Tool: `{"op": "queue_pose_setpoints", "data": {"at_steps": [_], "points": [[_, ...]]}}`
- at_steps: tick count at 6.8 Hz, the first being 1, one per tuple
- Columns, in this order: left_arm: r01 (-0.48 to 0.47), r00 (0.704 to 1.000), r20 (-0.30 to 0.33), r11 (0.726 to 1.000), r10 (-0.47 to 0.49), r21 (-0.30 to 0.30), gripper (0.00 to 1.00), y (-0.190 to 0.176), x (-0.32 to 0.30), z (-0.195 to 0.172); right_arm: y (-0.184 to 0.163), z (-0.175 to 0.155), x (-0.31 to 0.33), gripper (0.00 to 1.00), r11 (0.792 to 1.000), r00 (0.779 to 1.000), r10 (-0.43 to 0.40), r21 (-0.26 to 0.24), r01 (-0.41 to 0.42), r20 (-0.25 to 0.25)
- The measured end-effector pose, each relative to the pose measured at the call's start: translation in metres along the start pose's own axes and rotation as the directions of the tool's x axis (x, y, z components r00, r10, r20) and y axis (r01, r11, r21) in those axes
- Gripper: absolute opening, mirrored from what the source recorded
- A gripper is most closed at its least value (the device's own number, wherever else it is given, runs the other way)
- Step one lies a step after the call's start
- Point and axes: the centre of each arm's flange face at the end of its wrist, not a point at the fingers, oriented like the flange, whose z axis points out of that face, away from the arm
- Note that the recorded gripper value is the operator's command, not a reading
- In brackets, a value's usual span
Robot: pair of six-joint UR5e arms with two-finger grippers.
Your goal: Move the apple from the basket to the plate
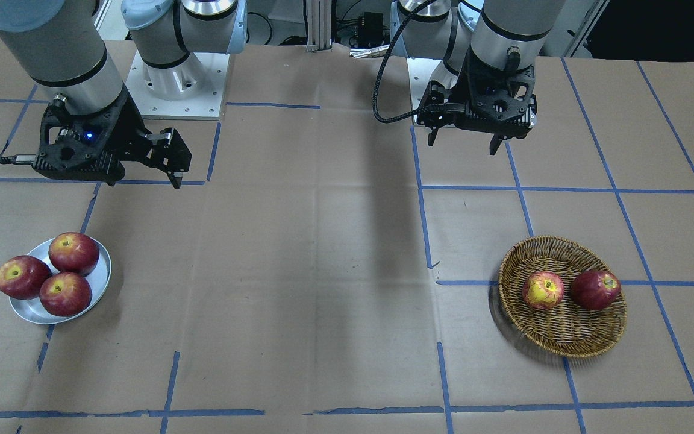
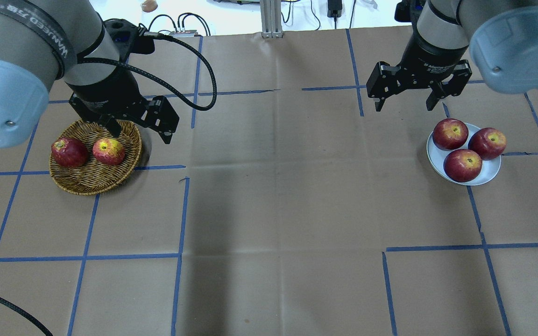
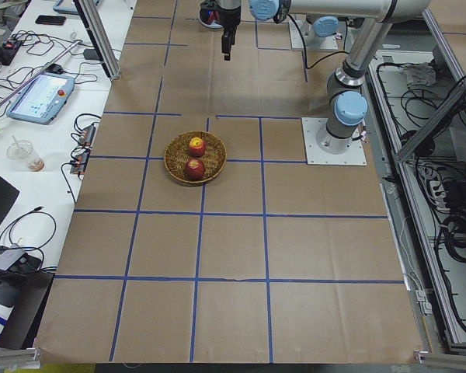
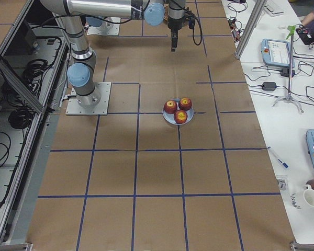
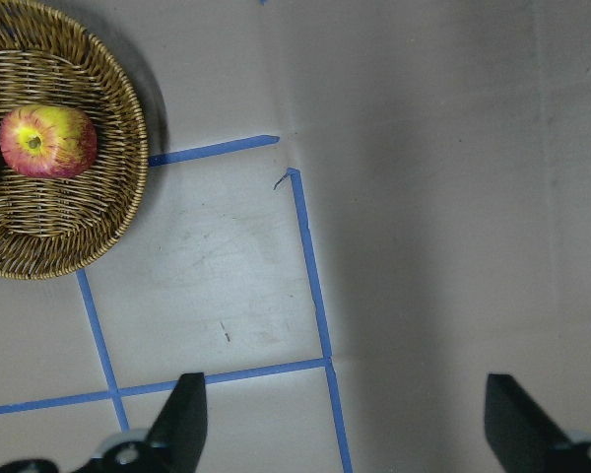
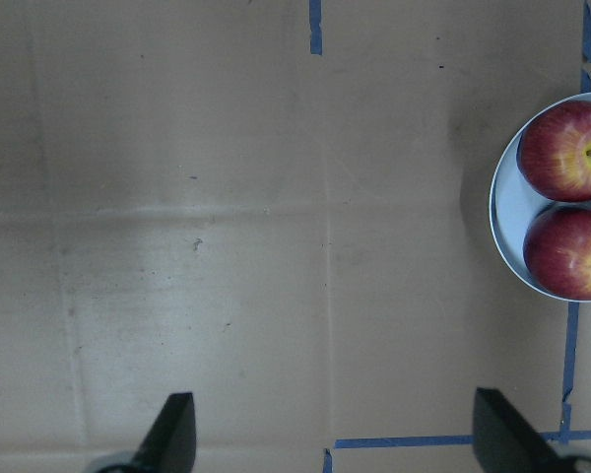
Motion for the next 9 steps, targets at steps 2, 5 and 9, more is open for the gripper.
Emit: {"op": "queue_pose_setpoints", "data": {"at_steps": [2, 5, 9], "points": [[-0.005, 1.000, 0.011, 1.000, 0.005, 0.003, 1.00, 0.000, -0.002, -0.003, 0.000, 0.000, 0.000, 1.00, 1.000, 1.000, 0.000, 0.000, 0.000, 0.000], [0.011, 1.000, 0.011, 1.000, -0.011, -0.005, 1.00, -0.002, -0.005, 0.003, 0.000, 0.001, 0.000, 1.00, 1.000, 1.000, 0.000, -0.001, 0.000, 0.000], [-0.015, 1.000, 0.009, 1.000, 0.015, -0.021, 0.99, -0.013, -0.071, 0.015, 0.000, 0.001, 0.000, 1.00, 1.000, 1.000, 0.000, -0.001, 0.000, 0.000]]}}
